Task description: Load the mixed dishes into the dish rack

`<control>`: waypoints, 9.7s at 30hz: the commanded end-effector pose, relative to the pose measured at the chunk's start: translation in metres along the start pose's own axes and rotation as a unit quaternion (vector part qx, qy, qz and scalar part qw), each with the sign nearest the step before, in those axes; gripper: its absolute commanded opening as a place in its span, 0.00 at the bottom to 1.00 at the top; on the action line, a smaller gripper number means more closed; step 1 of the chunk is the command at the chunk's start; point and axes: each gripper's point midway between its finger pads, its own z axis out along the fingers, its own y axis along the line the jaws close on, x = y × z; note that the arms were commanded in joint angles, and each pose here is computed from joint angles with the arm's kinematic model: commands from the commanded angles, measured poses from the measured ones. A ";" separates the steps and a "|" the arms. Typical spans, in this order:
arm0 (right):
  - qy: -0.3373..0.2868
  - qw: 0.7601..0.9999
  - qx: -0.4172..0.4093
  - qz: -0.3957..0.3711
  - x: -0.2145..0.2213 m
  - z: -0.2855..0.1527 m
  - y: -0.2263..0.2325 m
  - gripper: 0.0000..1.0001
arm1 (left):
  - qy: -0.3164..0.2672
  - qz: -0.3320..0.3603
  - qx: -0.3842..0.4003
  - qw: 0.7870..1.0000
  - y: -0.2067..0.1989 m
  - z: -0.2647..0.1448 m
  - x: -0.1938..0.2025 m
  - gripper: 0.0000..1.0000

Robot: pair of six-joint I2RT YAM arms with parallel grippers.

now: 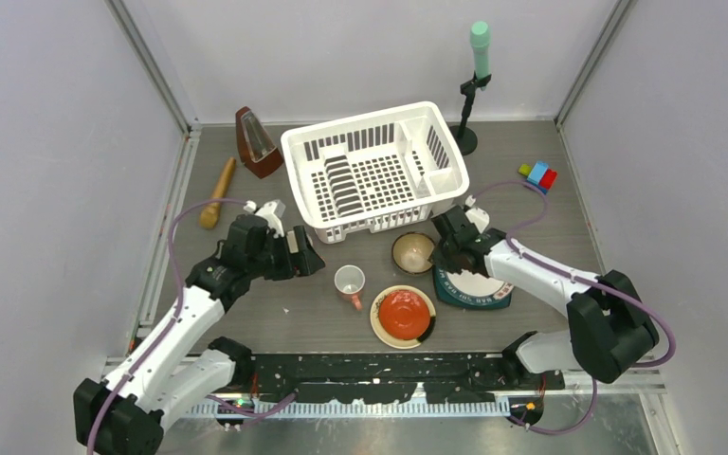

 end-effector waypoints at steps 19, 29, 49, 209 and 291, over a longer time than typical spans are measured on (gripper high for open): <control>-0.032 0.987 -0.148 -0.050 -0.047 -0.120 0.064 0.00 | -0.161 0.425 0.194 0.870 -0.136 -0.046 -0.056 0.74; 0.020 0.985 -0.156 -0.070 -0.066 -0.155 0.111 0.00 | -0.212 0.705 0.281 0.615 -0.192 -0.065 -0.066 0.80; 0.070 0.974 -0.206 -0.072 -0.062 -0.163 0.152 0.00 | -0.044 0.889 0.151 0.431 -0.190 0.000 -0.054 0.63; 0.093 0.657 -0.569 0.486 -0.175 -0.181 0.272 0.13 | -0.314 -0.167 0.569 0.742 -0.222 -0.041 -0.256 0.37; -0.194 0.955 -0.079 0.208 -0.184 0.108 0.226 0.94 | -0.174 0.039 -0.066 0.982 -0.019 -0.026 -0.172 0.75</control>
